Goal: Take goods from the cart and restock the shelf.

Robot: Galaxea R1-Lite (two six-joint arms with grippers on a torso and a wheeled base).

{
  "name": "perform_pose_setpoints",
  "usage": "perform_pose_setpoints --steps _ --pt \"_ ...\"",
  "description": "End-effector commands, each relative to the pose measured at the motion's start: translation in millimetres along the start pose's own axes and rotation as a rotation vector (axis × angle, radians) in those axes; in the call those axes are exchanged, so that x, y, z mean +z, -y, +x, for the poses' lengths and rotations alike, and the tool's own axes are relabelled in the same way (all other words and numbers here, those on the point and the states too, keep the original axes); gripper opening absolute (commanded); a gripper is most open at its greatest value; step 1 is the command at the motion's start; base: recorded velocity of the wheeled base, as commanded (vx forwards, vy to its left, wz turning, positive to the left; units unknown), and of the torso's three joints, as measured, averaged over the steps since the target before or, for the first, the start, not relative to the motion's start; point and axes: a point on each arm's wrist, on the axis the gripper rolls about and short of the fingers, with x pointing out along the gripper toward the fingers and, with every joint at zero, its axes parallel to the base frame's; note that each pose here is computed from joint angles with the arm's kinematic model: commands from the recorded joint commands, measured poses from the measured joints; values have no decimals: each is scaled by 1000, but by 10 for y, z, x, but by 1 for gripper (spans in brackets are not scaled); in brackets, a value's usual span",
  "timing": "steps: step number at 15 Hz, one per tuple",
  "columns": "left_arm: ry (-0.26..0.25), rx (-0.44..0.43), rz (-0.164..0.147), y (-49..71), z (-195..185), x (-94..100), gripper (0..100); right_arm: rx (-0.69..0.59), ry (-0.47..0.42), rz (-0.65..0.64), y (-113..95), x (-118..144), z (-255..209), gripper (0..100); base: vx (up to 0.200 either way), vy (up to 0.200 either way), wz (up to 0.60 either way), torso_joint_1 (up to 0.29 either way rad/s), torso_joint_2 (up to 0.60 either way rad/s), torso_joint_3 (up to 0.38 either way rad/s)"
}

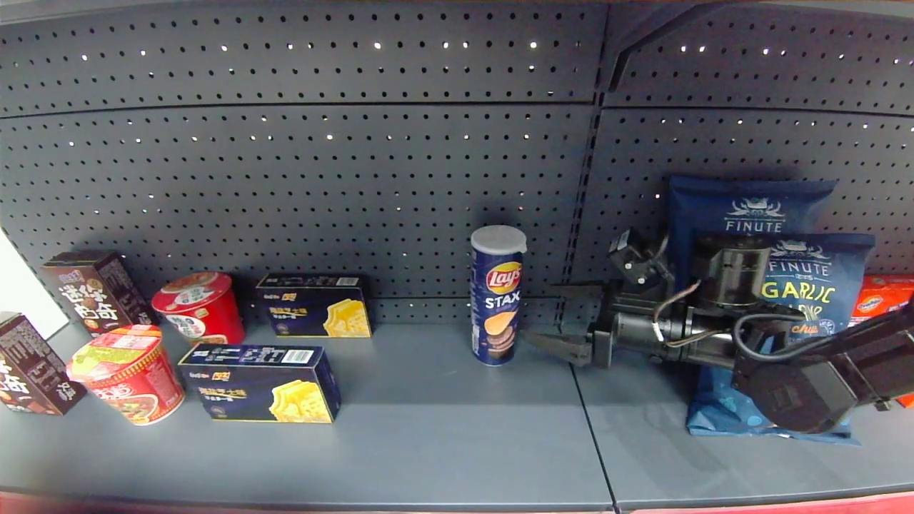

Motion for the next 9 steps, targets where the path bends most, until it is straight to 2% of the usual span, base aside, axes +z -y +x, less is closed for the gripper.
perform_pose_setpoints --steps 1,5,9 --pt "-3 -2 1 0 3 -3 0 -5 -17 13 170 -153 167 100 0 0 0 0 0 0" --pt "-15 -3 -1 1 16 -34 0 2 -4 6 338 -239 449 100 0 0 0 0 0 0" --pt "-17 -1 -2 0 16 -36 0 13 -22 20 372 -406 597 100 0 0 0 0 0 0"
